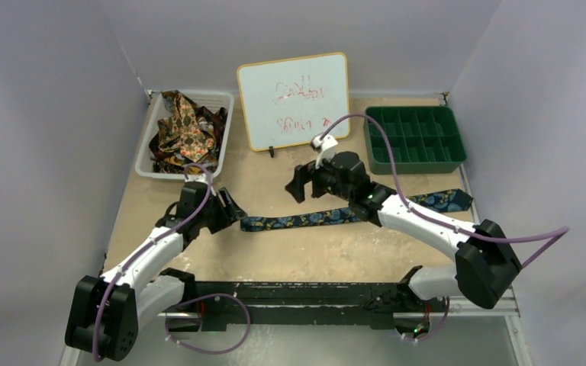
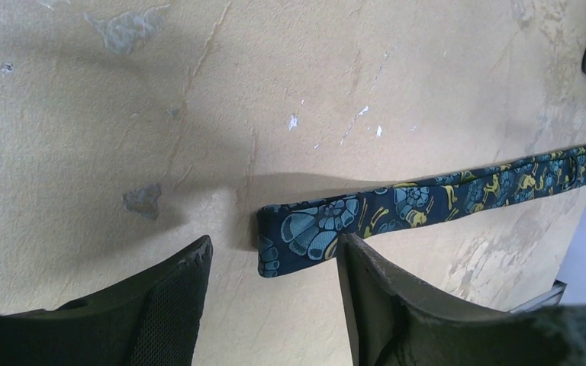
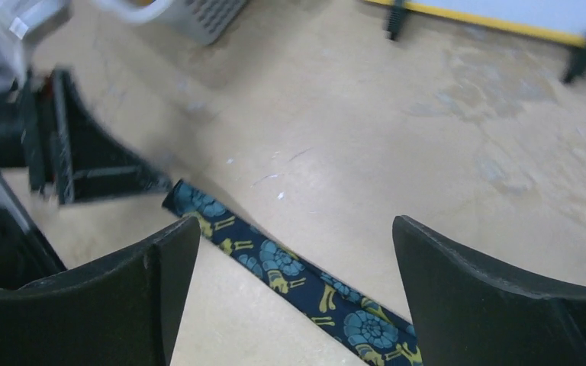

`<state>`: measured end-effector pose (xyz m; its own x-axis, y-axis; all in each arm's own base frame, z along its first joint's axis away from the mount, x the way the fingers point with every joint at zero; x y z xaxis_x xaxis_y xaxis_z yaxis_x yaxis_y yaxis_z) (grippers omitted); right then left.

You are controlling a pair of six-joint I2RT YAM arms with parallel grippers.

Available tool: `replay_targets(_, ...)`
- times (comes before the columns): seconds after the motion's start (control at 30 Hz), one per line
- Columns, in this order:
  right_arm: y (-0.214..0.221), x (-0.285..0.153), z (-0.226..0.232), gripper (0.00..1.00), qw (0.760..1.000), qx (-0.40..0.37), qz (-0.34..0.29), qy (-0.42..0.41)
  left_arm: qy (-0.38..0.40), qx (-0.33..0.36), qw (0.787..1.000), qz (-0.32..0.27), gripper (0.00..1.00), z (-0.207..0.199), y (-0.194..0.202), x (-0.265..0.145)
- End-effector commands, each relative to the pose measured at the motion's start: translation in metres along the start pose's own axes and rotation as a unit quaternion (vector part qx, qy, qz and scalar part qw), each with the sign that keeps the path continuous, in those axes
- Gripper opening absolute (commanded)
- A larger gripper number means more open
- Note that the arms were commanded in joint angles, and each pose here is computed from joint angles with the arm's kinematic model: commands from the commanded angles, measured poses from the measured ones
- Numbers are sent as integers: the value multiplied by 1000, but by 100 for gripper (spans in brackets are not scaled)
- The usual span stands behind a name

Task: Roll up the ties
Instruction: Roll the tie at the center of the board.

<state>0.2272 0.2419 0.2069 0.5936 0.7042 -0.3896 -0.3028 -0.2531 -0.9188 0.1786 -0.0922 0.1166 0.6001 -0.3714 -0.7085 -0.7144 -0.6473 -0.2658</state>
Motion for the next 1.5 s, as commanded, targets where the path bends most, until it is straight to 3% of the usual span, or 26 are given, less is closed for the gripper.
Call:
replay_targets(0.0, -6, -13, -28, 99, 982, 178, -18, 63, 21, 5, 1000, -2, 60, -2, -1, -1)
replay_targets(0.17, 9, -33, -49, 99, 958, 243, -30, 151, 31, 2, 1000, 2, 66, -3, 1, -2)
replay_targets(0.37, 45, -22, -75, 99, 902, 305, 92, 291, 32, 0, 999, 6, 70, -3, 1, -1)
replay_targets(0.4, 53, -21, -77, 99, 884, 323, 108, 320, 30, 0, 1000, 7, 71, -3, 1, 0)
replay_targets(0.53, 75, -19, -81, 98, 845, 357, 129, 376, 24, -3, 999, 23, 71, -4, 1, 3)
replay_targets(0.8, 104, -37, -92, 90, 792, 342, 166, 478, 15, -23, 999, 38, 69, 0, 5, 9)
replay_targets(0.87, 111, -37, -95, 89, 790, 339, 171, 481, 9, -24, 999, 40, 69, 1, 5, 11)
replay_targets(1.07, 102, -37, -100, 85, 821, 321, 154, 446, 10, -25, 999, 31, 68, -2, 3, 7)
replay_targets(1.47, 123, -32, -94, 71, 831, 317, 216, 402, 1, -7, 1000, 12, 68, -5, -2, 0)
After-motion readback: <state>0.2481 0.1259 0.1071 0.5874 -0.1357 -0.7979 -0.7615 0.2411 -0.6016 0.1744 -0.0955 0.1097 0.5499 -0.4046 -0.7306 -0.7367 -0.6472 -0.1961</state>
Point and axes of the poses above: each gripper's point midway between its finger pads, its own x axis out along the fingers, its own z axis along the line the jaws close on, y = z × x, the point moved 9 cm from there along -x, back along the fingers, and after that the axes turned 13 degrees about -x, right-handed, at the moved point
